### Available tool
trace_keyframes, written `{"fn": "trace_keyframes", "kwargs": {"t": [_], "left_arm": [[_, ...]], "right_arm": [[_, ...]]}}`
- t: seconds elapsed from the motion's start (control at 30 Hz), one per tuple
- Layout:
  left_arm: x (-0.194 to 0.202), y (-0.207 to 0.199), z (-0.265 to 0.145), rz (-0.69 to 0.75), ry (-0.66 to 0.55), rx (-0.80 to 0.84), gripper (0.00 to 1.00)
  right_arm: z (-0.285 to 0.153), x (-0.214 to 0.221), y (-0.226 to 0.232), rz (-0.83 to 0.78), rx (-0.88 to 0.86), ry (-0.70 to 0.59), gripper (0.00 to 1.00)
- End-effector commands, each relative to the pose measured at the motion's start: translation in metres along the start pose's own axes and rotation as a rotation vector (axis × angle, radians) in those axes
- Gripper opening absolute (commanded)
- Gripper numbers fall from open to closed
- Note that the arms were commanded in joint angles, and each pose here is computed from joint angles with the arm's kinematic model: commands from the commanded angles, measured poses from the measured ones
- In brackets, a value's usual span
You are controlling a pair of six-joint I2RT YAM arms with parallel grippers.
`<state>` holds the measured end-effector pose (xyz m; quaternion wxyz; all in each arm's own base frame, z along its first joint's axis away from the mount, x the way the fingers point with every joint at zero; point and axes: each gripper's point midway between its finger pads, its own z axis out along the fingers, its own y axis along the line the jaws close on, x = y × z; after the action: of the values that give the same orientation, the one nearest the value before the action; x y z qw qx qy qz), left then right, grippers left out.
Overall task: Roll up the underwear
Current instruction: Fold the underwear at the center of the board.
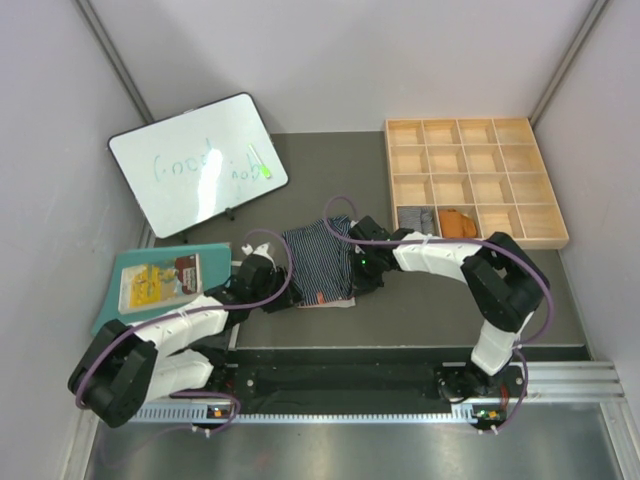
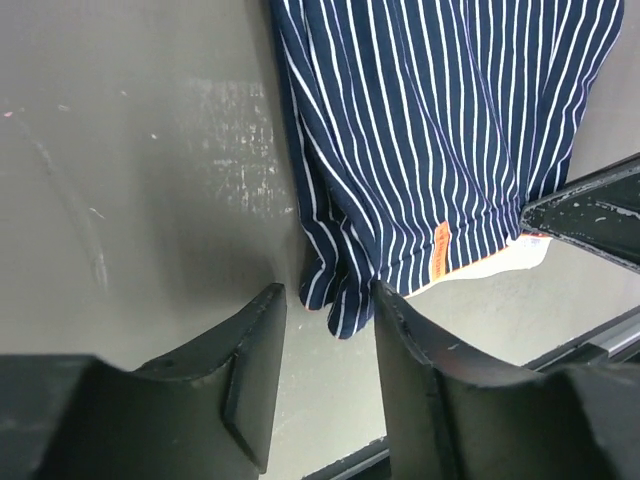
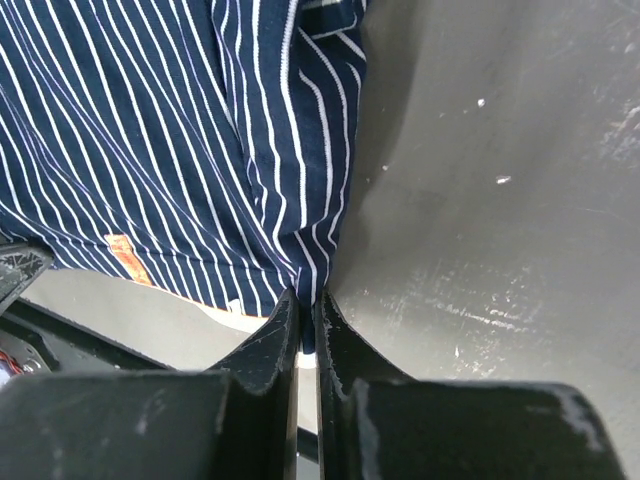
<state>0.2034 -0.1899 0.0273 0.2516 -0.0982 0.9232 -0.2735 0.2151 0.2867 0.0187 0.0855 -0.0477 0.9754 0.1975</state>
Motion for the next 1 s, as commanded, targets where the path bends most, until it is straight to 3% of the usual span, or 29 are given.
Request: {"fn": "trace_keyframes", "kwargs": {"t": [0.0, 0.17, 0.27, 0.47, 0.67, 0.97], "left_arm": [[0.002, 0.012, 0.002, -0.013, -0.012, -0.044, 0.47], [0.002, 0.01, 0.008, -0.018, -0.024, -0.015, 0.46], [0.002, 0.008, 0.011, -0.02, -0.045, 0.018, 0.4], [0.005, 0.012, 0.011, -0.025, -0.053, 0.027, 0.0], [-0.006, -0.001, -0.001, 0.026, -0.015, -0.006, 0.0], [-0.022, -0.052, -0.012, 0.088, 0.075, 0.096, 0.0]], "right_arm": [[0.008, 0.0, 0.003, -0.03, 0.005, 0.01, 0.01], [0.009, 0.001, 0.002, -0.03, 0.01, 0.016, 0.0], [0.01, 0.002, -0.001, -0.029, 0.018, 0.017, 0.0], [0.011, 0.008, -0.005, -0.022, 0.024, 0.028, 0.0], [0.008, 0.008, -0.006, -0.023, 0.026, 0.018, 0.0], [0.01, 0.008, -0.008, -0.022, 0.032, 0.014, 0.0]]}}
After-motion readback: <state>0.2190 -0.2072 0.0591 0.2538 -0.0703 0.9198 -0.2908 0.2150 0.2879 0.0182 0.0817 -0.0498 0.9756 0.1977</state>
